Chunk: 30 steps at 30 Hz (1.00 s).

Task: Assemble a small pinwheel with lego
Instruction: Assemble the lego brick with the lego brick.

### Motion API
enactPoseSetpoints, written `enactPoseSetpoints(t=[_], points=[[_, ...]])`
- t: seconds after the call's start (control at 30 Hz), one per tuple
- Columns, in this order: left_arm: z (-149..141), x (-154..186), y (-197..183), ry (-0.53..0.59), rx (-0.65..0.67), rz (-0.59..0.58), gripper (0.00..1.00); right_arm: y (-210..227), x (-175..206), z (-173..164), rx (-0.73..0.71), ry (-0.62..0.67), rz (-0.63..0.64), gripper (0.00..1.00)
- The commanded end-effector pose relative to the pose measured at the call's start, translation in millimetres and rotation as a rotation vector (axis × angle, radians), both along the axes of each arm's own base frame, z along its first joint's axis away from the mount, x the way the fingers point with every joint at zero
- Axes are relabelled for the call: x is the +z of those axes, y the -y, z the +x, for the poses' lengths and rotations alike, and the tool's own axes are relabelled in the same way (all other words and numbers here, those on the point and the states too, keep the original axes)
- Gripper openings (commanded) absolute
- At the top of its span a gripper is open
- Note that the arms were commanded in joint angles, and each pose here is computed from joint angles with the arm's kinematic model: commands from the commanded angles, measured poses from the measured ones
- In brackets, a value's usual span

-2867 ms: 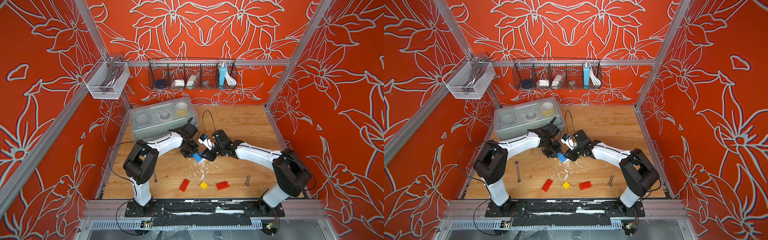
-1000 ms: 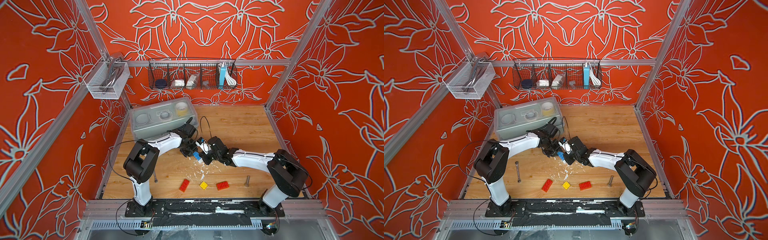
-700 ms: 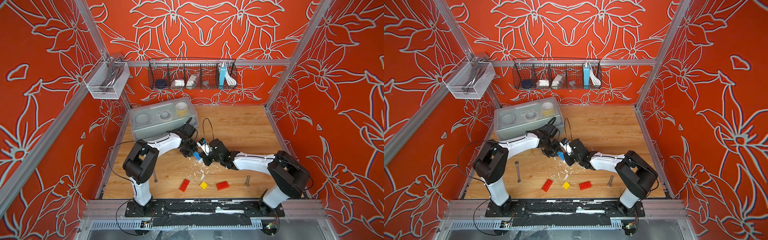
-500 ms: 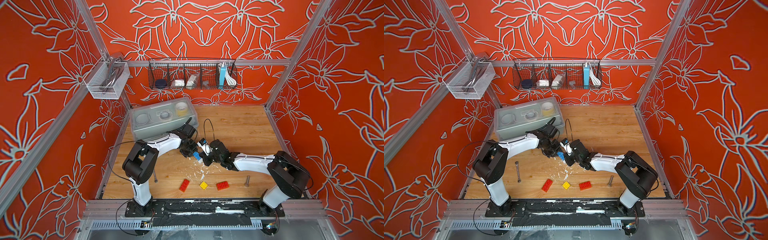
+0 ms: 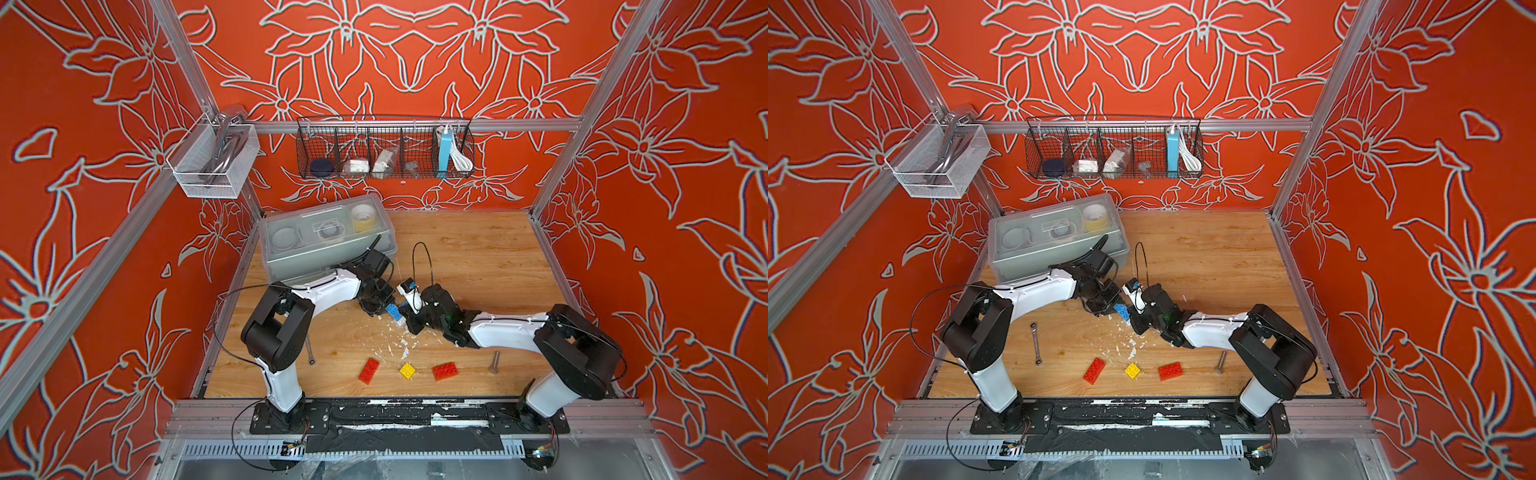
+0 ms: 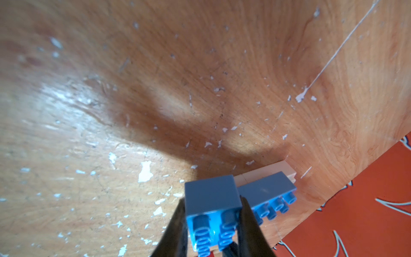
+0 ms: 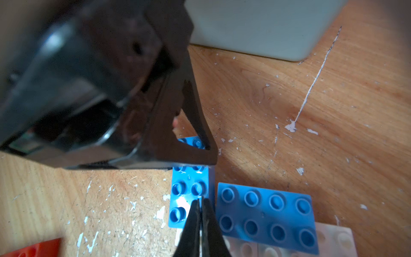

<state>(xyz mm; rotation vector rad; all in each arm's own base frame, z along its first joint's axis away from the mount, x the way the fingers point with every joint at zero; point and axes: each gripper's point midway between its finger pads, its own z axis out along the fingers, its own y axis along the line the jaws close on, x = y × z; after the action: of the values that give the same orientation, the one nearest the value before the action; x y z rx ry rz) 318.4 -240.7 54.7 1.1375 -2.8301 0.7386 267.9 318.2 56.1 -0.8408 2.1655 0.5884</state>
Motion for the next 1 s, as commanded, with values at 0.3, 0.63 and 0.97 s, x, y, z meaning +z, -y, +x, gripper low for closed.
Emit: enactPoseSetpoints(t=[0.3, 0.63, 0.97], points=[[-14, 14, 13, -0.002, -0.053, -0.074, 0.28, 104, -98, -30, -0.223, -0.197, -0.427, 0.06], [-11, 22, 12, 0.029, -0.054, -0.078, 0.51, 110, -102, -34, -0.219, -0.194, -0.447, 0.05], [15, 67, -21, 0.302, -0.092, 0.039, 0.52, 68, -33, -12, -0.206, -0.162, -0.258, 0.07]])
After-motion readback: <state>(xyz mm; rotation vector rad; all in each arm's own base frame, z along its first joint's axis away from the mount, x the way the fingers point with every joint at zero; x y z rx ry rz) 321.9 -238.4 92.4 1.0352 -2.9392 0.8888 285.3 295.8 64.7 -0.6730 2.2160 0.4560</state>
